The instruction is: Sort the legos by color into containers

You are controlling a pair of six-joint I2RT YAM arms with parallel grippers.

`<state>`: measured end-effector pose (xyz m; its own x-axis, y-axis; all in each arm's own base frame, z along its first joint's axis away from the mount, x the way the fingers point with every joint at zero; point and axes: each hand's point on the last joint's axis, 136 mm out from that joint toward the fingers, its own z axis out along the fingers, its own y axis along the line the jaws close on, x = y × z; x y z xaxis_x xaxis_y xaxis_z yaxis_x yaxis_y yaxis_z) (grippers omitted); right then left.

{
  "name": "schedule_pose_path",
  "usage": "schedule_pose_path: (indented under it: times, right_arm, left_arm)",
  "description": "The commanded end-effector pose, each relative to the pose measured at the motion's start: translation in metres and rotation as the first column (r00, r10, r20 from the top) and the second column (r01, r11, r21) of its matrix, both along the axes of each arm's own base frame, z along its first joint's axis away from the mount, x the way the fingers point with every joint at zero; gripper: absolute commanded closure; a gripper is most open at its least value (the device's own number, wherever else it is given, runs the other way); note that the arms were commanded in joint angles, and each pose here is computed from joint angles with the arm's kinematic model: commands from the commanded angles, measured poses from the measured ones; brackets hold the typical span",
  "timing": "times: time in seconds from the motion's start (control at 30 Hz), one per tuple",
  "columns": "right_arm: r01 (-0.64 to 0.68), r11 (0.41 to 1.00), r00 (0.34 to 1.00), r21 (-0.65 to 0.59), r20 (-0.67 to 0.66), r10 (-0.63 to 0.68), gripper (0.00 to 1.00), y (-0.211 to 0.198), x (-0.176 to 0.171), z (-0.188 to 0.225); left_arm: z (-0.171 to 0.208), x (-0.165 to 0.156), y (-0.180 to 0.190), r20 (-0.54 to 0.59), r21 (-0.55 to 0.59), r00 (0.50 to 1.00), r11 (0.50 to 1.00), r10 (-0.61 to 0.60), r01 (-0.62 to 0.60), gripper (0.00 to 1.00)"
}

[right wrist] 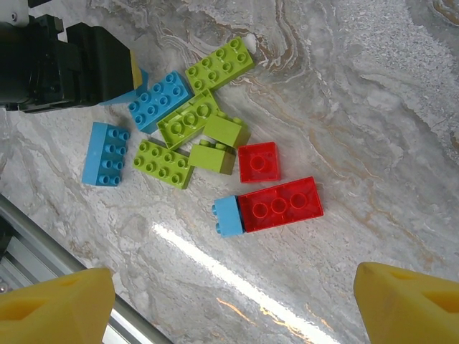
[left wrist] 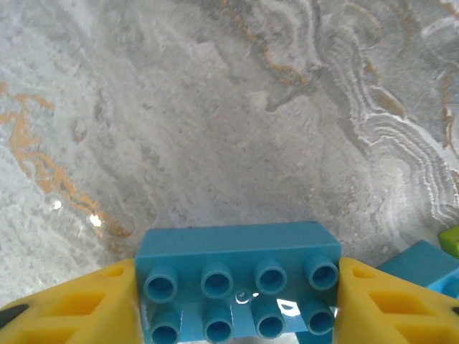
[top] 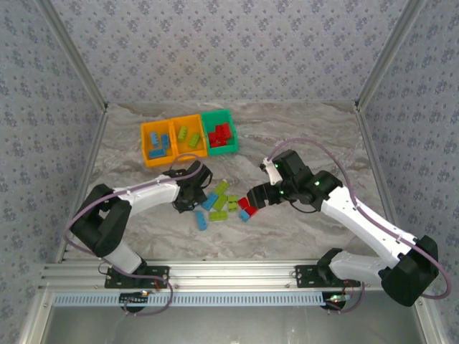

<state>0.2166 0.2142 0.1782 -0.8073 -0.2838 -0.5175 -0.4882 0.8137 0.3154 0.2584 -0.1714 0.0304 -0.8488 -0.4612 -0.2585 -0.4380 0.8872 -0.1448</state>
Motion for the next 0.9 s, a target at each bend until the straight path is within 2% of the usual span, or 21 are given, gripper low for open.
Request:
schedule_pose_path:
  times: [0.0, 0.1, 0.23, 0.4, 0.5, 0.63, 0.73, 0.87]
  right_arm:
    - [-0.001, 0.997, 1.000, 0.073, -0.006, 0.001, 0.11, 0.009, -0.006, 0.011]
    - [-0.006, 0.994, 1.000, 0.112, 0.007, 0.006, 0.10, 0.016, -0.007, 0.019]
    - [0.008, 0.993, 0.999, 0.119, 0.031, -0.011, 0.10, 0.015, -0.003, 0.024]
    - [0.025, 0.993, 0.999, 0.118, 0.032, -0.029, 0.10, 0.013, -0.002, 0.023]
    - [0.035, 0.992, 0.999, 0.120, 0.027, -0.039, 0.10, 0.012, -0.004, 0.023]
    - [0.051, 0.992, 0.998, 0.117, 0.026, -0.054, 0.10, 0.006, -0.010, 0.024]
    - [0.068, 0.990, 0.997, 0.120, 0.029, -0.072, 0.09, -0.001, -0.015, 0.024]
    - [0.087, 0.987, 0.995, 0.134, 0.036, -0.093, 0.09, -0.007, -0.022, 0.028]
  left_arm:
    - [0.009, -0.001, 0.009, 0.014, 0.024, 1.000, 0.999, -0.021, 0.021, 0.51]
    - [0.055, 0.017, 0.017, 0.128, 0.005, 0.992, 1.000, -0.020, 0.020, 0.52]
    - [0.119, 0.051, 0.049, 0.289, 0.016, 0.957, 0.999, 0.027, -0.033, 0.52]
    - [0.157, 0.109, 0.095, 0.389, 0.035, 0.915, 0.991, 0.107, -0.131, 0.52]
    - [0.161, 0.150, 0.114, 0.414, 0.043, 0.899, 0.983, 0.143, -0.177, 0.51]
    - [0.142, 0.200, 0.126, 0.374, 0.043, 0.913, 0.980, 0.165, -0.195, 0.50]
    - [0.132, 0.227, 0.133, 0.345, 0.077, 0.924, 0.976, 0.164, -0.202, 0.45]
    - [0.128, 0.243, 0.134, 0.319, 0.087, 0.936, 0.979, 0.150, -0.187, 0.32]
